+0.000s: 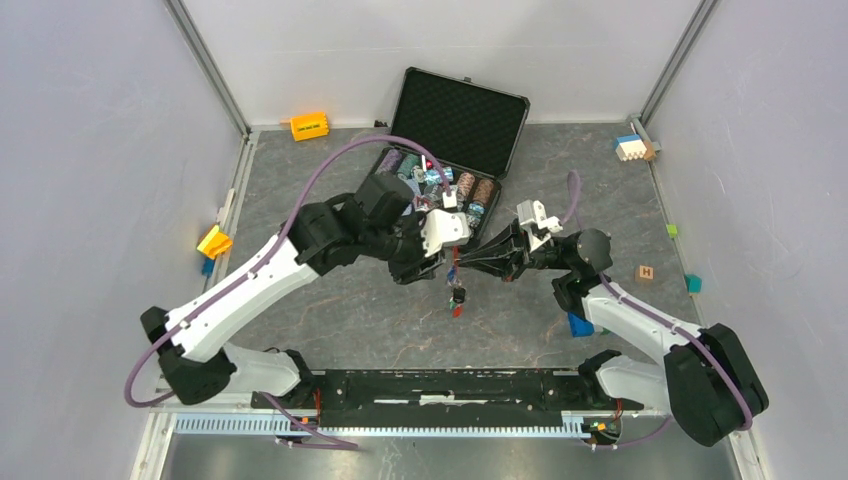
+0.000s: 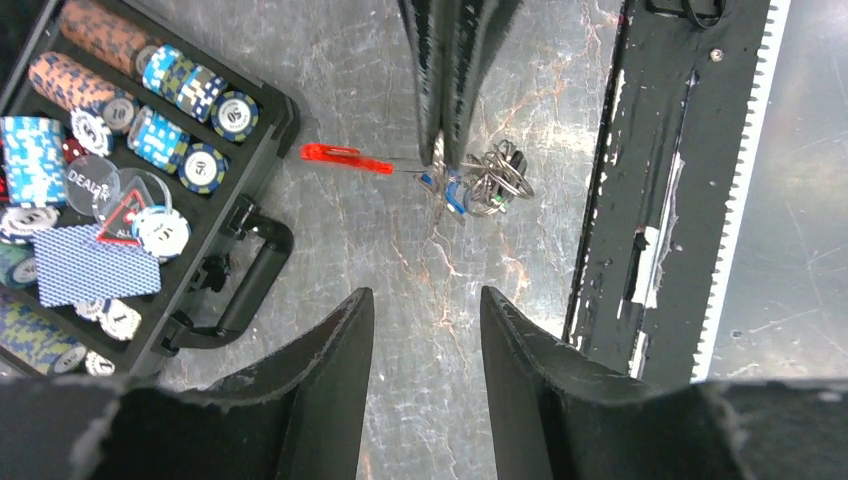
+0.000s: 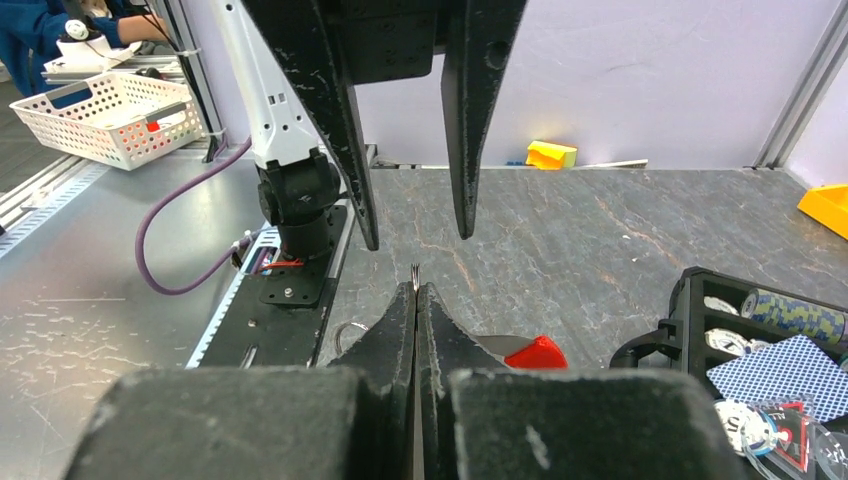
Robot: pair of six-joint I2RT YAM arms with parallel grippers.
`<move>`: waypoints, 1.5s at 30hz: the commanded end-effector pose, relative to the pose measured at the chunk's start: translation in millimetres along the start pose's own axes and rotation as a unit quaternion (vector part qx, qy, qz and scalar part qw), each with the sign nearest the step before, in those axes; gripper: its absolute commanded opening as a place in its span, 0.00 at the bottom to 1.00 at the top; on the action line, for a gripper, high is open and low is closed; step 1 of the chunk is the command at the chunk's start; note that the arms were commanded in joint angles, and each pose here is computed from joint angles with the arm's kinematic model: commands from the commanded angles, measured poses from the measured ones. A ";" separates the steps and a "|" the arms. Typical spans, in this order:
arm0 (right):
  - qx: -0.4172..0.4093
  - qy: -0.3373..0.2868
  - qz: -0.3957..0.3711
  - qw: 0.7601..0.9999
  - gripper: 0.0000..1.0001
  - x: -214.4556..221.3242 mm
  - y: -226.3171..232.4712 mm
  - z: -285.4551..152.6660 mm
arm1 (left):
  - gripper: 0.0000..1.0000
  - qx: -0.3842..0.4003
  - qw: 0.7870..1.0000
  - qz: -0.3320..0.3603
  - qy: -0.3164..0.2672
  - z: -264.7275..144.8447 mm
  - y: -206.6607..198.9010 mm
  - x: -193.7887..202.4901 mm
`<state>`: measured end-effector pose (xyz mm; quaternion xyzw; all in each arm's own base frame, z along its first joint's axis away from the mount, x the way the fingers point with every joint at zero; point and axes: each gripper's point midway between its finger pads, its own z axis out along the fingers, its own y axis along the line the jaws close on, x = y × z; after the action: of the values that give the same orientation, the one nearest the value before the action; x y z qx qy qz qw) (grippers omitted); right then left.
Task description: Put the keys on the keyring
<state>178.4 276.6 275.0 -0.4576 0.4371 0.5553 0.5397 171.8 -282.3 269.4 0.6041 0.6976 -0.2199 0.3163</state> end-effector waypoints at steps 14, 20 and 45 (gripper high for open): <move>-0.010 -0.028 -0.039 0.999 0.00 -22.6 6.2 -1.1 | 0.51 0.027 0.971 0.162 -0.175 10.4 -15.6 -33.2; -0.011 -0.027 -0.038 0.999 0.00 -21.3 7.0 -1.6 | 0.44 0.038 0.971 0.157 -0.177 15.4 -16.2 -37.5; -0.028 -0.039 -0.060 0.997 0.00 -25.5 19.1 -4.6 | 0.07 0.035 0.977 0.131 -0.162 24.9 -8.2 -38.0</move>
<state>170.5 271.8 279.3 -0.4618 0.4224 0.5608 0.5421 166.4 -318.4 260.5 0.6625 0.5582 -0.2848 0.4104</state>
